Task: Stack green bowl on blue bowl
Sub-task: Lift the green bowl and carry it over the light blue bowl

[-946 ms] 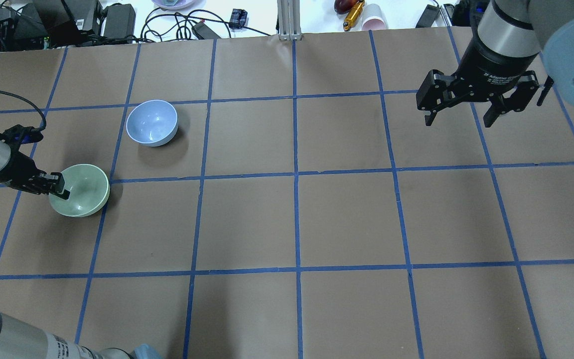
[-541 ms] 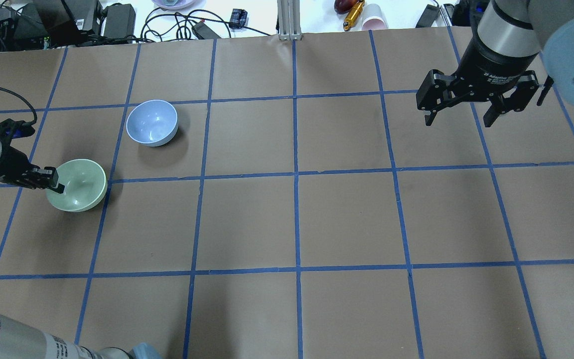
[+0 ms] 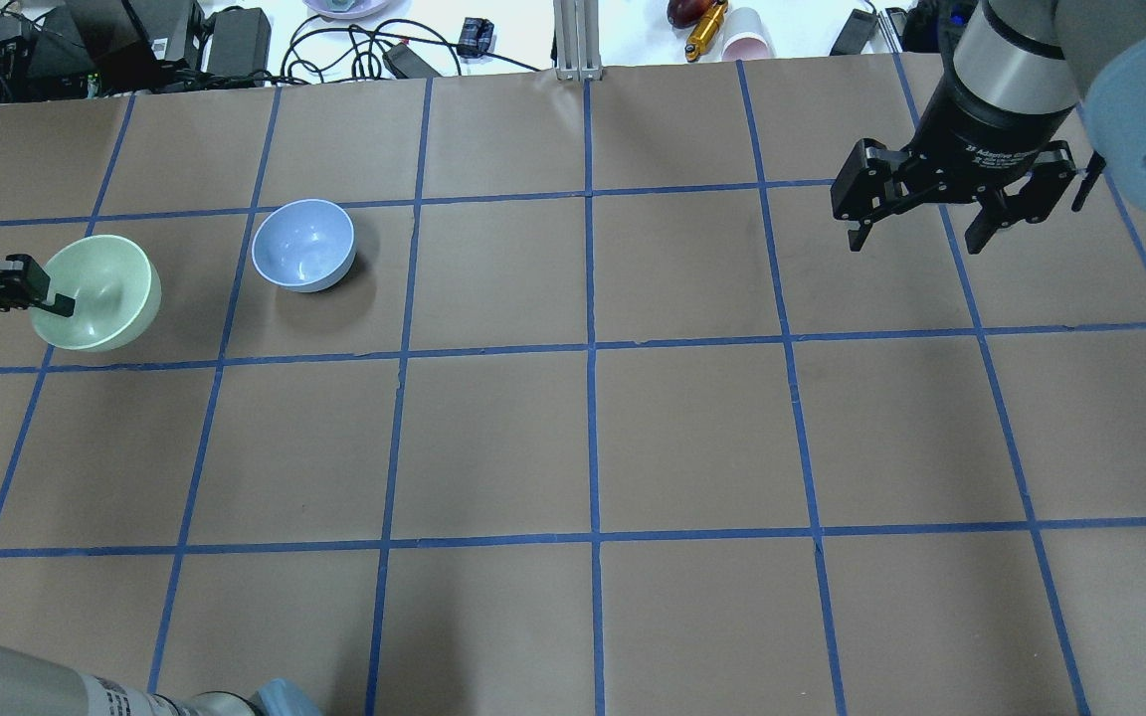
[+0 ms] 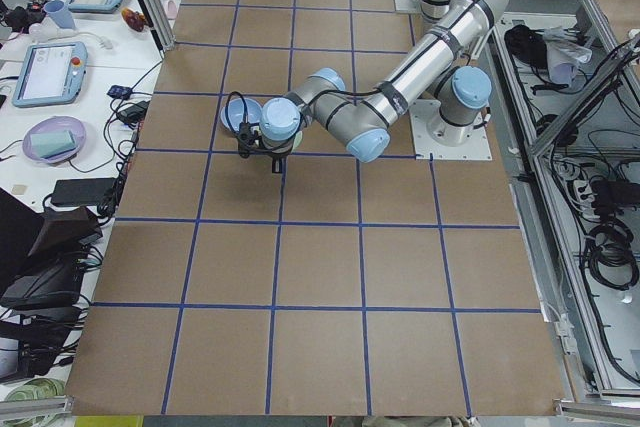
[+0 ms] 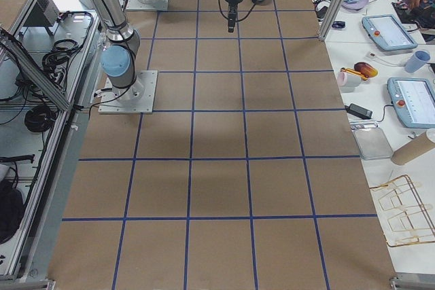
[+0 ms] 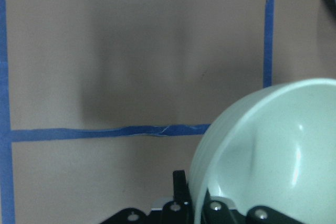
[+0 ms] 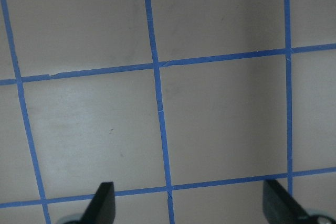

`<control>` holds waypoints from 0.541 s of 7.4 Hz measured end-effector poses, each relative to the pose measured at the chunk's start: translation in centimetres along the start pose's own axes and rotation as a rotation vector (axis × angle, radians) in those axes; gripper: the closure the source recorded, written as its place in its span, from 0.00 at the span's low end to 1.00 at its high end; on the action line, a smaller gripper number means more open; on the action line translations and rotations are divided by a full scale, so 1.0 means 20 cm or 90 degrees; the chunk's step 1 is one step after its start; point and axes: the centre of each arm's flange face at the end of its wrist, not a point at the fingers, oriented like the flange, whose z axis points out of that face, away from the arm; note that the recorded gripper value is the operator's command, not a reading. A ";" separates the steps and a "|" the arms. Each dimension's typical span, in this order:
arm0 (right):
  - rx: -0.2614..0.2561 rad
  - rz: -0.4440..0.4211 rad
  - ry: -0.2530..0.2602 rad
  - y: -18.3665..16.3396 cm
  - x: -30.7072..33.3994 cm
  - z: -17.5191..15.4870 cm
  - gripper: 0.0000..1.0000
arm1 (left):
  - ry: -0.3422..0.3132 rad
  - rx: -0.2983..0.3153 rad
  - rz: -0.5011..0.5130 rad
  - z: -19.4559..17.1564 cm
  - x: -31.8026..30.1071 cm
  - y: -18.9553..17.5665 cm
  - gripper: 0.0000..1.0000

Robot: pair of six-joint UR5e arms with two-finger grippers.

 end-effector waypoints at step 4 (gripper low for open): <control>0.000 0.000 0.000 0.00 0.00 0.00 0.00 | 0.047 -0.029 -0.060 0.13 0.38 -0.23 1.00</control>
